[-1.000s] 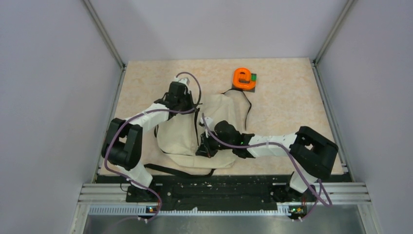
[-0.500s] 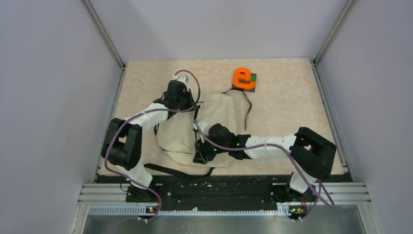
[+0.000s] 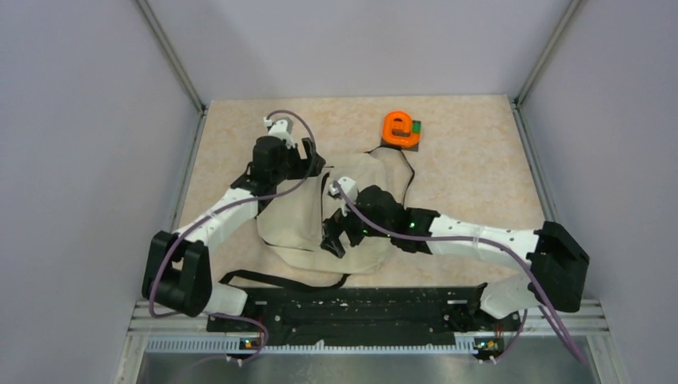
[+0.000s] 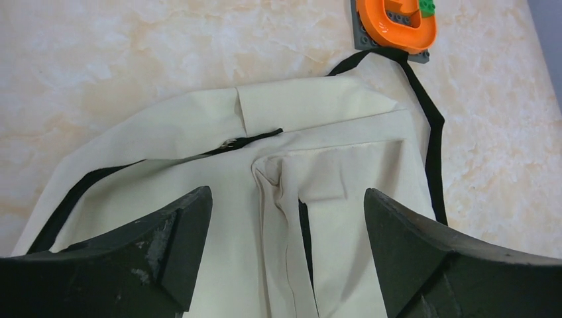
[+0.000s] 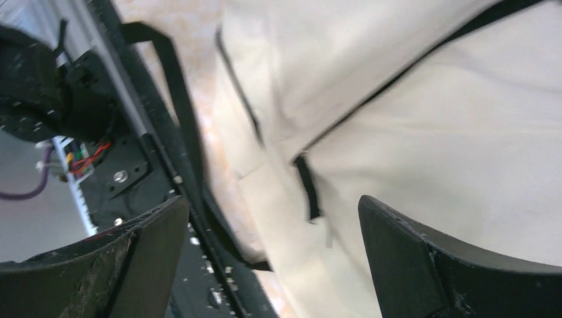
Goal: Pack the student bag
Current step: Reset both arms
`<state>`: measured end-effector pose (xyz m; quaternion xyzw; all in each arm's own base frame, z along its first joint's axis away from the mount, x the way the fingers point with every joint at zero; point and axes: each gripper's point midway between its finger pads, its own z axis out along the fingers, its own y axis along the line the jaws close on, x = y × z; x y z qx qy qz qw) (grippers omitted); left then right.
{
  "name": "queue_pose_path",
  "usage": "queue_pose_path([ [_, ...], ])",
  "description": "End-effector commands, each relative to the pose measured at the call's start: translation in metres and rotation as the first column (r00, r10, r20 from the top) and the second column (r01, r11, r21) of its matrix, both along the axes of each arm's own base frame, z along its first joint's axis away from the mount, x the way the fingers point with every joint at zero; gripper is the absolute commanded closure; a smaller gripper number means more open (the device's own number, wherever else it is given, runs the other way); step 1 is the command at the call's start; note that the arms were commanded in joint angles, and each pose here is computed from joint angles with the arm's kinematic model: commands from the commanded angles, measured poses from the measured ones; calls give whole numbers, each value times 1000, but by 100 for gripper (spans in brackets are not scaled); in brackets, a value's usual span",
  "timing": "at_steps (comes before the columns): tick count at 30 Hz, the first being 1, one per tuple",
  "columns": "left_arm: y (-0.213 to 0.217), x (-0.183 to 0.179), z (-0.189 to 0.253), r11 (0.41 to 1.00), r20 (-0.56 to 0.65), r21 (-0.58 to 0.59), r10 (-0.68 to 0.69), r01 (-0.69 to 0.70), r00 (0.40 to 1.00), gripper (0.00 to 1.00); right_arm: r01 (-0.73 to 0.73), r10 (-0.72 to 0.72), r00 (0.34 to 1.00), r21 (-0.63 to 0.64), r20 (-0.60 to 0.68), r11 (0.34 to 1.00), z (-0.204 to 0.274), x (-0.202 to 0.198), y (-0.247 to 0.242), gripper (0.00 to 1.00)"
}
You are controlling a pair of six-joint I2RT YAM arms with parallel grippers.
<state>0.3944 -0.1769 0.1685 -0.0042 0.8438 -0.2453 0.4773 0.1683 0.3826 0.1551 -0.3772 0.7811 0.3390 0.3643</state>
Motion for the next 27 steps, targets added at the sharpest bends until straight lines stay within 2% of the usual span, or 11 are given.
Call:
queue_pose_path([
  [1,19,-6,32,997,120,-16,81,-80,989,10,137,-137,989,13,55,991,26,46,-36,3],
  [5,47,-13,28,985,132,22,166,-170,977,7,303,-303,953,9,15,953,16,85,-85,3],
  [9,78,-23,26,966,97,-5,256,-257,962,7,515,-515,857,11,8,857,7,126,-159,3],
  [12,101,-33,32,941,73,-6,337,-337,939,7,658,-658,753,15,28,753,8,144,-217,2],
  [17,125,-64,67,910,87,-5,413,-414,906,6,865,-855,496,-4,151,501,22,152,-304,1],
  [21,141,-94,111,896,164,14,437,-445,885,5,927,-920,335,102,204,361,57,148,-333,1],
  [27,173,-133,136,848,287,104,475,-520,832,3,915,-935,226,270,274,300,100,132,-356,1],
])
